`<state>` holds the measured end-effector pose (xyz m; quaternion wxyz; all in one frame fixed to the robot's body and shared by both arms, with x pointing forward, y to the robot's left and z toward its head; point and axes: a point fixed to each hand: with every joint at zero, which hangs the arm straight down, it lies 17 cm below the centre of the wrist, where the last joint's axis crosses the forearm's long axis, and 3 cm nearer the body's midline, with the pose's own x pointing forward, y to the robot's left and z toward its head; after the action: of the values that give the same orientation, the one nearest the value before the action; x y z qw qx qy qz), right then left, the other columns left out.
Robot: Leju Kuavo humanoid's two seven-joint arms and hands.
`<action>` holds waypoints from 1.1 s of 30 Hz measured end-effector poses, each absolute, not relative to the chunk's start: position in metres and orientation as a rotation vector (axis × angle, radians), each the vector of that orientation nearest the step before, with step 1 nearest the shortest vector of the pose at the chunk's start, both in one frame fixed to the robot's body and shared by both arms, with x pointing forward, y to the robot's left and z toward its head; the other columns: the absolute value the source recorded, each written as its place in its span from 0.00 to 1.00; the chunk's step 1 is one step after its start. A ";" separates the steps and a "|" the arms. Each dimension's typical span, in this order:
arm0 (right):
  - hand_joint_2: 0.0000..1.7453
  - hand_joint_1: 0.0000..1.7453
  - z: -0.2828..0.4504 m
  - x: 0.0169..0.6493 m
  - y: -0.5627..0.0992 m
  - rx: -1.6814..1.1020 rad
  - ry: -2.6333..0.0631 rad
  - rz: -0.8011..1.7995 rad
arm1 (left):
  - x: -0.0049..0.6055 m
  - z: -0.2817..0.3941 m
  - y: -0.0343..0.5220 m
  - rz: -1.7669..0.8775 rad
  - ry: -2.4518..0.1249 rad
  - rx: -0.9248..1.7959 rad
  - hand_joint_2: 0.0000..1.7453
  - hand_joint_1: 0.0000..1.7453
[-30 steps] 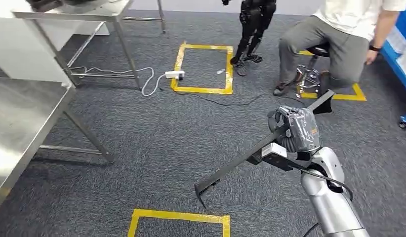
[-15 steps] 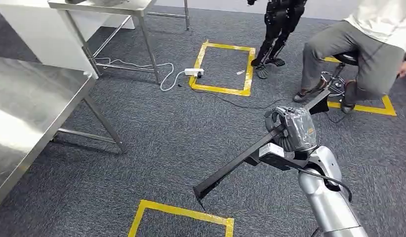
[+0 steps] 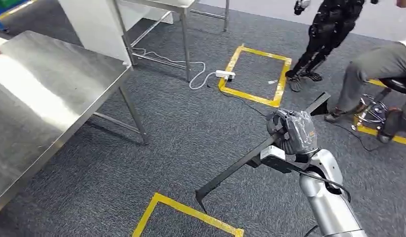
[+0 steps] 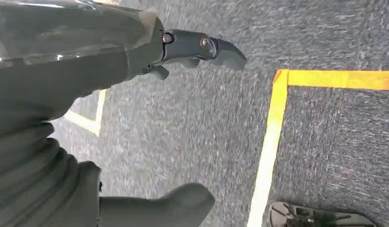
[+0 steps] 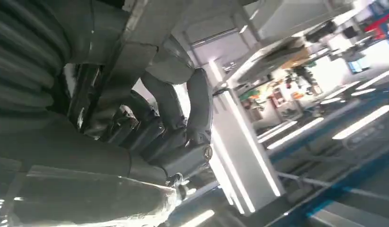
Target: Take the parts from the cabinet and place them on the table.
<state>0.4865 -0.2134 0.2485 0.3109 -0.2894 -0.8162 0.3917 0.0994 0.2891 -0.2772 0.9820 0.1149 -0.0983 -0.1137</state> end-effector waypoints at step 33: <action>1.00 1.00 0.248 0.487 -0.214 -0.771 -2.155 1.032 | 0.094 -0.278 0.288 -0.250 -0.184 0.234 1.00 0.00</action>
<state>0.4872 -0.2142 0.2477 0.3103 -0.2920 -0.8158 0.3909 0.0936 0.2877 -0.2781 0.9812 0.1161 -0.0914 -0.1242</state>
